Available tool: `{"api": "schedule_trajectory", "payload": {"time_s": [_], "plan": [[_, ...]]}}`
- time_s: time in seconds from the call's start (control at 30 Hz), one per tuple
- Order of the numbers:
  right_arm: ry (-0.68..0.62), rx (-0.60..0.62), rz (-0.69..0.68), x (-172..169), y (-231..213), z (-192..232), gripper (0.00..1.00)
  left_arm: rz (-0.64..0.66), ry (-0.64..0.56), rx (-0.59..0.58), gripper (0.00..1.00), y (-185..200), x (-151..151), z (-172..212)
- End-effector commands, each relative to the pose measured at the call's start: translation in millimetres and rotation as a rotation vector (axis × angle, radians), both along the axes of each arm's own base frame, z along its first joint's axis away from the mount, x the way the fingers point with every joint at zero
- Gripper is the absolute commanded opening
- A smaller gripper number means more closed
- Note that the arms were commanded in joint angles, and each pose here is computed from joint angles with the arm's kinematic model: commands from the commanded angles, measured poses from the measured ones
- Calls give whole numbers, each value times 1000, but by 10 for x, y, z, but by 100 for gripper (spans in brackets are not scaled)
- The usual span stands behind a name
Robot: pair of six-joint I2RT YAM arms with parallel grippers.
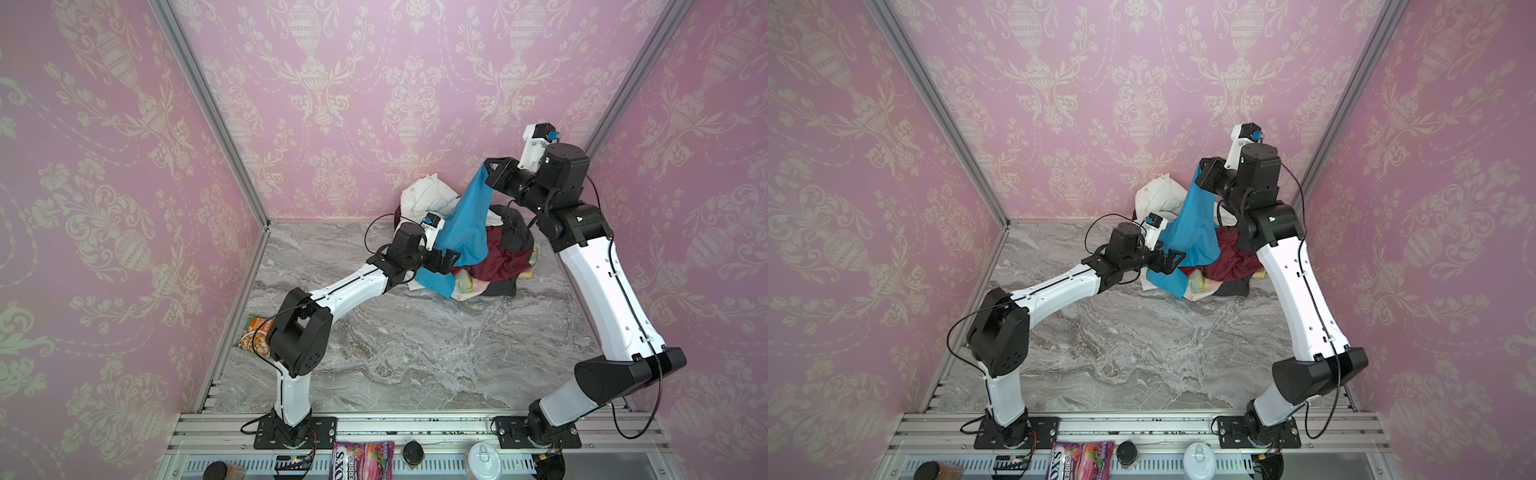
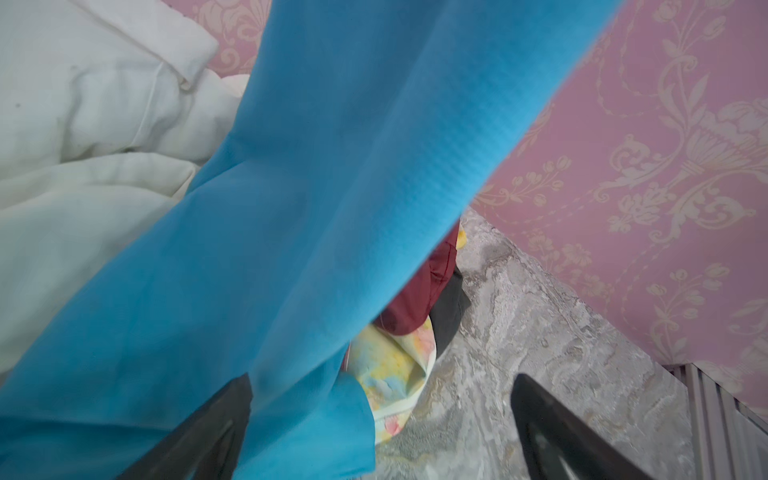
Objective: Pick out a specific cloth from the pile
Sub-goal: 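Grasp the lifted teal cloth with the left gripper while the right holds it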
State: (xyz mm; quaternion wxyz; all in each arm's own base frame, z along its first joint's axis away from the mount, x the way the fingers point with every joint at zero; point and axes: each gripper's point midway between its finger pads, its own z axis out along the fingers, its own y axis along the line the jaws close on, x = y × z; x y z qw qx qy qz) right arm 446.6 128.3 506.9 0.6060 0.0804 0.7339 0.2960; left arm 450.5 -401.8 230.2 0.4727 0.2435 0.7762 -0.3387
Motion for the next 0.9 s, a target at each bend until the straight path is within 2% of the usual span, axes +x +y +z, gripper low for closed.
{"api": "schedule_trajectory", "payload": {"time_s": [0.0, 0.07, 0.13, 0.2, 0.23, 0.47, 0.8, 0.83, 0.87], "plan": [[-40, 35, 22, -102, 0, 125, 0, 49, -156, -36, 93, -131, 395, 238], [-28, 34, 17, -115, -15, 54, 0, 105, -163, -31, 62, -150, 590, 236], [-5, 26, 10, -104, -41, -68, 0, 93, -150, -47, 31, -211, 637, 280], [30, 12, 2, -73, -79, -230, 0, 70, -141, -76, 7, -266, 614, 350], [47, 5, -8, -57, -107, -311, 0, 66, -134, -86, 1, -274, 603, 357], [147, 4, -90, 10, -415, -919, 0, 10, -115, -165, 0, -281, 415, 549], [271, -35, -176, -64, -748, -1732, 0, -42, -124, -274, 0, -269, 227, 1100], [282, -41, -178, -73, -761, -1796, 3, -52, -124, -283, 0, -275, 206, 1152], [291, -51, -172, -88, -759, -1851, 10, -58, -125, -295, 0, -275, 187, 1225]]}}
